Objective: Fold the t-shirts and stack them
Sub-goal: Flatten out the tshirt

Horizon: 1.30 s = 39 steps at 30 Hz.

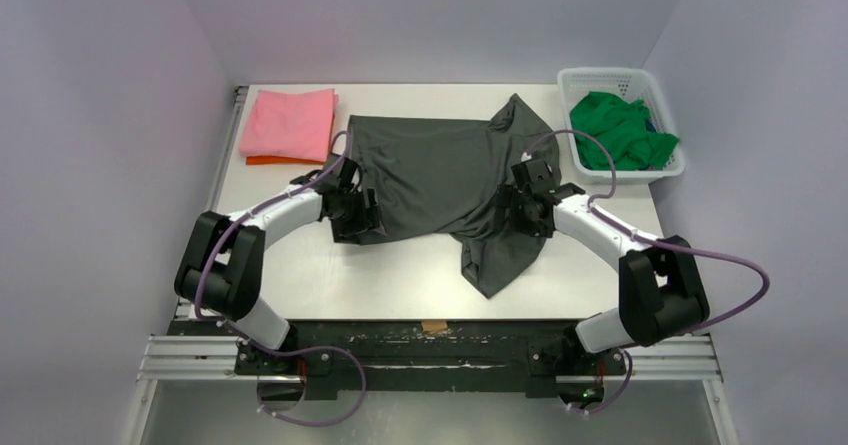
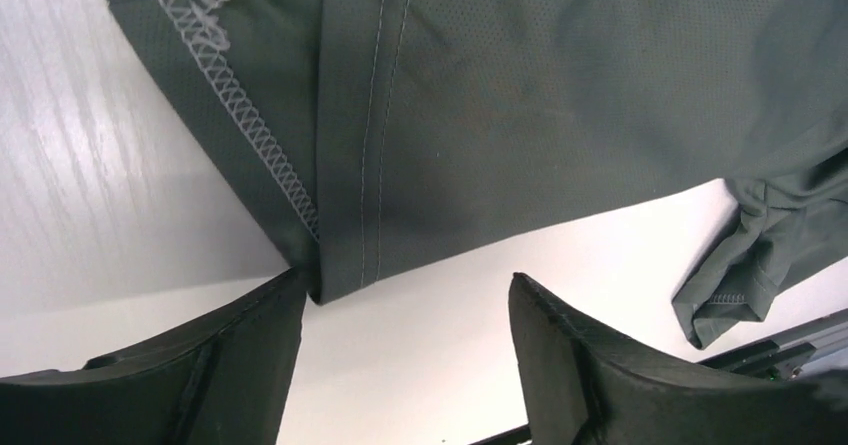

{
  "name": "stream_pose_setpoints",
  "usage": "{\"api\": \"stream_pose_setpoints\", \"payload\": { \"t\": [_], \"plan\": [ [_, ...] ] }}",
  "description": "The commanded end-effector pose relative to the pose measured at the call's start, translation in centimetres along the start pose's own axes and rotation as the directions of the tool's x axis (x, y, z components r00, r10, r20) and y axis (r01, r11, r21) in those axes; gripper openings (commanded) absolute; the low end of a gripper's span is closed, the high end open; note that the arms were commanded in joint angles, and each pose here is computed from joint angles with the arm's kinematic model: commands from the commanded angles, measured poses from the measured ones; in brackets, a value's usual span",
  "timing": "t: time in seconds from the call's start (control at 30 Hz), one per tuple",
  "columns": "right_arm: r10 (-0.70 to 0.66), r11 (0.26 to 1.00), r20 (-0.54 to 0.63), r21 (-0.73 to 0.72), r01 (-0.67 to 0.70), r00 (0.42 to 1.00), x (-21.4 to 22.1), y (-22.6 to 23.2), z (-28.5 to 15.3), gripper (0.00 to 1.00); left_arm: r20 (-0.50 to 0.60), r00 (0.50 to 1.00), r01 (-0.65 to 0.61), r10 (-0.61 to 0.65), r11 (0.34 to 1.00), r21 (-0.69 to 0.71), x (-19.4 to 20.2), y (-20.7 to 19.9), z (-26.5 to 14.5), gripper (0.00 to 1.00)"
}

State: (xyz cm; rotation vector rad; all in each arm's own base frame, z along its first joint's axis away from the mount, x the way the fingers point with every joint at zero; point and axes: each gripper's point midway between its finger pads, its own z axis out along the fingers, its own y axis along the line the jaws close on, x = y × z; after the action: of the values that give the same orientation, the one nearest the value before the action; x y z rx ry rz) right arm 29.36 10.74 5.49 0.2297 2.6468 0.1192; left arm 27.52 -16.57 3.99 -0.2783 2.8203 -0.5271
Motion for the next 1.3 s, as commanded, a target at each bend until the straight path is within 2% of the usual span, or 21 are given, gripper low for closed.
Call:
{"api": "stream_pose_setpoints", "payload": {
  "t": [0.0,0.1,0.2,0.3,0.37,0.47,0.63,0.87,1.0,1.03,1.27],
  "plan": [
    [0.03,0.999,0.055,0.012,-0.031,0.998,-0.2,-0.5,-1.4,0.81,0.06,0.998,-0.008,0.006,0.999,0.04,-2.2,-1.6,0.9,0.69],
    [0.03,0.999,0.047,0.022,-0.031,0.998,0.6,-0.9,-1.5,0.81,0.053,0.999,-0.003,0.001,0.999,0.032,-2.4,-1.5,1.6,0.64],
    [0.022,0.999,0.028,0.035,-0.023,0.999,1.5,-1.4,-1.6,0.81,0.043,0.999,0.003,-0.003,1.0,0.005,-2.5,-1.1,2.2,0.56],
    [0.016,0.999,-0.001,0.04,-0.016,1.0,2.9,-1.7,-1.4,0.8,0.034,0.999,0.0,-0.001,1.0,0.015,-2.7,-1.4,2.5,0.28],
    [-0.006,1.0,-0.033,0.021,0.006,0.999,4.3,-1.3,-1.3,0.77,0.031,1.0,-0.001,0.0,1.0,0.027,-2.8,-1.7,2.4,0.0],
    [-0.081,0.997,-0.08,-0.007,0.081,0.993,6.9,-0.1,-1.3,0.75,0.041,0.999,-0.009,0.007,0.999,0.045,-2.8,-2.1,1.5,0.0],
    [-0.168,0.986,-0.146,-0.019,0.167,0.975,10.2,1.1,-1.2,0.72,0.127,0.992,-0.037,0.025,0.995,0.095,-2.8,-3.0,-2.3,0.0],
    [-0.188,0.979,-0.169,0.052,0.199,0.967,11.2,-0.3,-0.7,0.68,0.261,0.965,-0.033,0.014,0.997,0.069,-3.9,-2.7,-6.6,0.0],
    [-0.148,0.978,-0.197,0.116,0.173,0.969,12.0,-1.4,-0.4,0.46,0.284,0.959,-0.012,0.001,0.999,0.036,-5.8,-2.3,-7.4,0.0],
    [-0.14,0.975,-0.188,0.148,0.169,0.972,11.8,-1.9,-0.4,0.44,0.285,0.959,-0.003,-0.007,0.999,0.037,-6.2,-2.2,-7.4,0.0],
    [-0.122,0.951,-0.15,0.266,0.159,0.981,10.3,-4.2,-1.2,0.38,0.303,0.953,-0.011,-0.005,0.999,0.051,-10.4,-2.8,-6.9,0.0]
  ]
}}
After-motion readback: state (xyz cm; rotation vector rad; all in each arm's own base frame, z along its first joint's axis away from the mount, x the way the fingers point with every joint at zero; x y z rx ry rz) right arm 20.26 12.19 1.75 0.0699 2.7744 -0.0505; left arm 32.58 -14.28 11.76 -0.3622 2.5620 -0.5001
